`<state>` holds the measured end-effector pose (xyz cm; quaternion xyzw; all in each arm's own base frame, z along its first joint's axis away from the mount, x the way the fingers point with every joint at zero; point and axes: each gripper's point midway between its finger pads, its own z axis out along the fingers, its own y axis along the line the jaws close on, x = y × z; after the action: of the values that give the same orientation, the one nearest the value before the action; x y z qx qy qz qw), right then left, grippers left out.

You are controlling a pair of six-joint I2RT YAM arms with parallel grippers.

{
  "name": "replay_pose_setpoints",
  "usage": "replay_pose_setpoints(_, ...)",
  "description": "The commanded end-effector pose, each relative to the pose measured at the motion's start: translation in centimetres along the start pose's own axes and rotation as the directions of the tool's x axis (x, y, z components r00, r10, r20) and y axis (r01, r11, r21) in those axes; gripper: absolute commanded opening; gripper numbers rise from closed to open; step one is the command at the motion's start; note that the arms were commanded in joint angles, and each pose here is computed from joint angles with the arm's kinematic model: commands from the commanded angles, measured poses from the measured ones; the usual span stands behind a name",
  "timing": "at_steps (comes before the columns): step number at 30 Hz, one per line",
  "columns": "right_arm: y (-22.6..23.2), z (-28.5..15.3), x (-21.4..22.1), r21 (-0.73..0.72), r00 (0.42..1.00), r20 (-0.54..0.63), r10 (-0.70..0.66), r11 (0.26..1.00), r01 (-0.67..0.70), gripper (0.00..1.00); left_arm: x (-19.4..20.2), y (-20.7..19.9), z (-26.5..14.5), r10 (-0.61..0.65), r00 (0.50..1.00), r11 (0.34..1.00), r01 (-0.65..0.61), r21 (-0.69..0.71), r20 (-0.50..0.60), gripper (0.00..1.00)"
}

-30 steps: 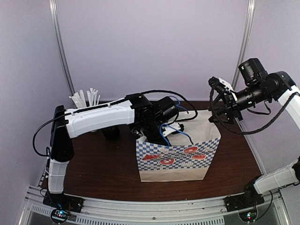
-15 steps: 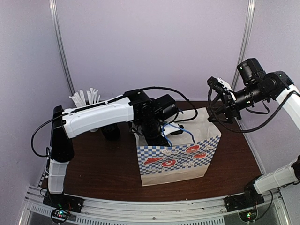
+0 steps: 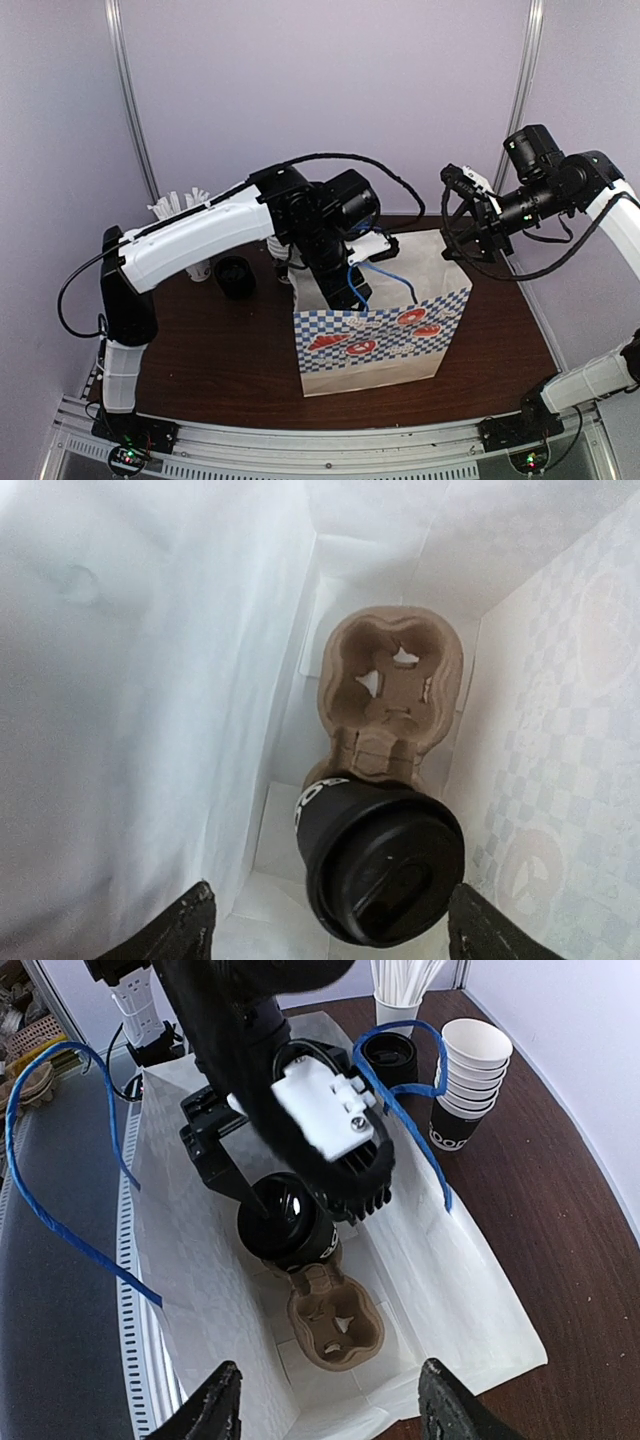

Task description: Pack the takeout coffee

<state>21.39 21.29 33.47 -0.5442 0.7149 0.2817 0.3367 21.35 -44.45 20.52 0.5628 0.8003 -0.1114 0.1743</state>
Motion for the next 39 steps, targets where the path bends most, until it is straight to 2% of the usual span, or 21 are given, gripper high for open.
replay_pose_setpoints(1, -0.3, -0.4, -0.7, 0.006, 1.0, 0.029, 0.002, 1.0, -0.002, 0.6, -2.1, 0.7, -5.7, -0.014, 0.99, 1.0, 0.013, 0.008, 0.142, 0.81)
replay_pose_setpoints(7, -0.2, -0.5, -0.7, 0.004, 1.0, 0.031, 0.002, 1.0, -0.002, 0.6, -3.1, 0.7, -10.9, -0.054, 0.962, 0.998, 0.039, 0.059, 0.269, 0.81)
replay_pose_setpoints(17, -0.3, -0.5, -0.8, 0.001, 0.999, 0.042, 0.006, 1.0, -0.006, 0.6, -2.2, 1.7, -14.8, -0.06, 0.943, 0.998, 0.06, 0.01, 0.326, 0.8)
replay_pose_setpoints(21, -1.5, -0.2, -0.8, 0.047, 0.999, 0.032, 0.012, 0.999, -0.014, 0.58, -2.0, 2.8, -16.2, -0.061, 0.933, 0.995, 0.084, -0.049, 0.355, 0.78)
replay_pose_setpoints(25, -2.7, -0.1, -1.2, 0.085, 1.0, 0.022, 0.016, 0.996, -0.018, 0.57, -1.1, 4.9, -14.5, -0.12, 0.942, 0.988, 0.143, -0.053, 0.313, 0.73)
replay_pose_setpoints(29, -2.0, -0.1, -1.8, 0.043, 0.999, 0.042, -0.007, 0.999, 0.005, 0.56, -0.4, 6.1, -12.2, -0.146, 0.951, 0.987, 0.157, -0.02, 0.273, 0.66)
replay_pose_setpoints(35, 3.7, 0.5, -1.6, -0.143, 0.994, 0.017, -0.112, 0.983, 0.114, 0.57, -0.8, 6.0, -9.5, -0.114, 0.964, 0.993, 0.113, 0.02, 0.242, 0.61)
replay_pose_setpoints(39, 7.9, 2.4, -0.3, -0.252, 0.971, -0.074, -0.227, 0.946, 0.202, 0.62, -1.2, 6.4, -7.9, -0.108, 0.969, 0.994, 0.103, 0.034, 0.223, 0.58)
